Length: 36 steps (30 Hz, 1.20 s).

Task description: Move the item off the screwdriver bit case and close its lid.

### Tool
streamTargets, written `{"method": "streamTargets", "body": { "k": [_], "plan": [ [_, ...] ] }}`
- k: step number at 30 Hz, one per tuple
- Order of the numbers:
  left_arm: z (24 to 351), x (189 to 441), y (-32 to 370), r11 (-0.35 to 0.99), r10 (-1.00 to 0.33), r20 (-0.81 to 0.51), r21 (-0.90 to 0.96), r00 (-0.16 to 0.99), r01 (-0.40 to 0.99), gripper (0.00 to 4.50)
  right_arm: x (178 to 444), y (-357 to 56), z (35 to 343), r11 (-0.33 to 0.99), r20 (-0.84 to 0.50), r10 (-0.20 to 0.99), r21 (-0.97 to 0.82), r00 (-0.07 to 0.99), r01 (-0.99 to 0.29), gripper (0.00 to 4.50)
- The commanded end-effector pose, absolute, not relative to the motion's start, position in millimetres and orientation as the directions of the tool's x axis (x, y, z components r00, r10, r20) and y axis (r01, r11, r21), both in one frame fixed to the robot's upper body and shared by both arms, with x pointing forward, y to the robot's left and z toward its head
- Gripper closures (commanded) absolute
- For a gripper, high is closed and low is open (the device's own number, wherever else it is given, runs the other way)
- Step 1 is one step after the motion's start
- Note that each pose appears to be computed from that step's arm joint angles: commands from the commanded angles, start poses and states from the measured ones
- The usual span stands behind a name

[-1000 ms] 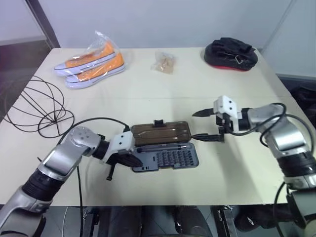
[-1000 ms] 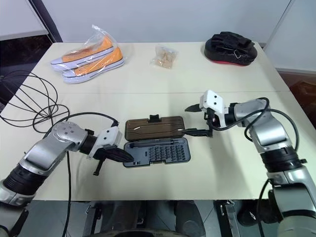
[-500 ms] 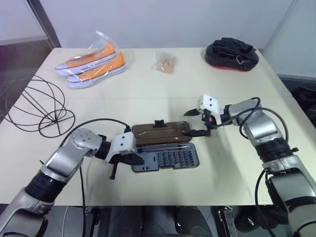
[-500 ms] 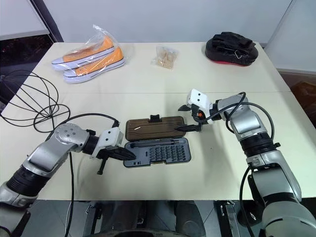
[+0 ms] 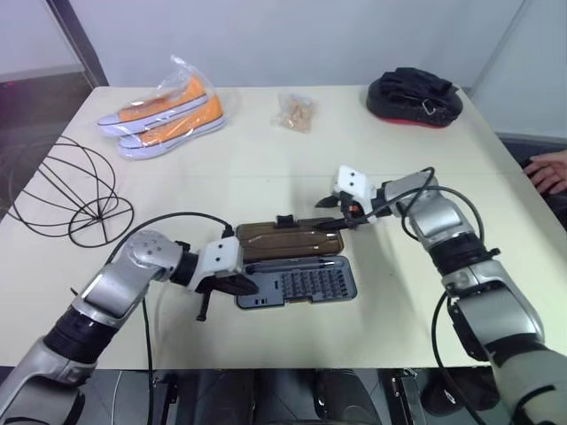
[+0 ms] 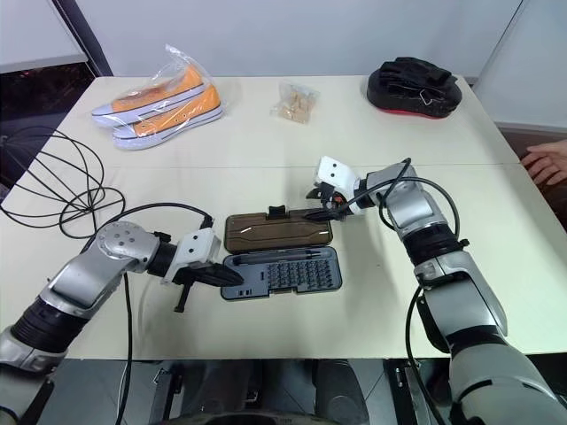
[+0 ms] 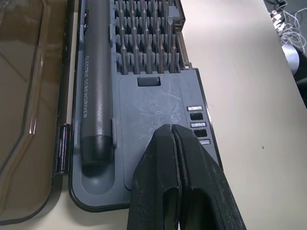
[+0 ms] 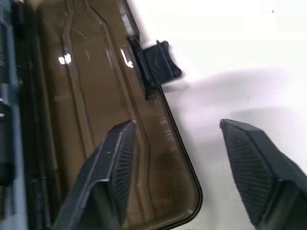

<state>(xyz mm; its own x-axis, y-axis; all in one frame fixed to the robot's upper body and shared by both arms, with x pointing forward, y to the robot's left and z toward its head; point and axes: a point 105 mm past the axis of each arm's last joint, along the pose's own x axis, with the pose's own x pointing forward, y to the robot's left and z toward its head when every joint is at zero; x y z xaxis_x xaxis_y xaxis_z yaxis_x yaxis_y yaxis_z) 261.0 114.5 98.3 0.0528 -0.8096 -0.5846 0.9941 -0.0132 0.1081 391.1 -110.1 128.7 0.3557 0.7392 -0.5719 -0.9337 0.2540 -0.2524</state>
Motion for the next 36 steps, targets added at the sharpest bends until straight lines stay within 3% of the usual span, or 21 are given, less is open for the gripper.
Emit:
{"method": "streamTargets", "body": {
  "k": [1,5,8,12,25,36],
  "plan": [
    [89,259,120,0.006,-0.788,-0.613,0.079,0.053,0.997,4.50,399,-107,138,0.231,-0.578,0.727,-0.301,0.370,-0.925,1.67],
    [90,261,121,0.014,-0.787,-0.614,0.087,0.064,0.996,4.50,403,-111,127,0.220,-0.614,0.699,-0.305,0.368,-0.926,1.67],
    [90,261,121,0.015,-0.787,-0.614,0.087,0.065,0.996,4.50,402,-113,122,0.188,-0.634,0.691,-0.308,0.349,-0.933,2.58],
    [88,261,124,0.017,-0.784,-0.617,0.085,0.066,0.996,4.50,399,-114,118,0.144,-0.648,0.690,-0.314,0.323,-0.938,4.46],
    [81,270,137,0.057,-0.769,-0.632,0.086,0.099,0.995,4.50,392,-117,109,0.114,-0.661,0.684,-0.320,0.308,-0.940,4.46],
    [76,270,139,0.059,-0.764,-0.640,0.063,0.086,0.996,4.50,397,-120,137,0.129,-0.591,0.643,-0.543,0.487,-0.830,4.46]
  ]
}}
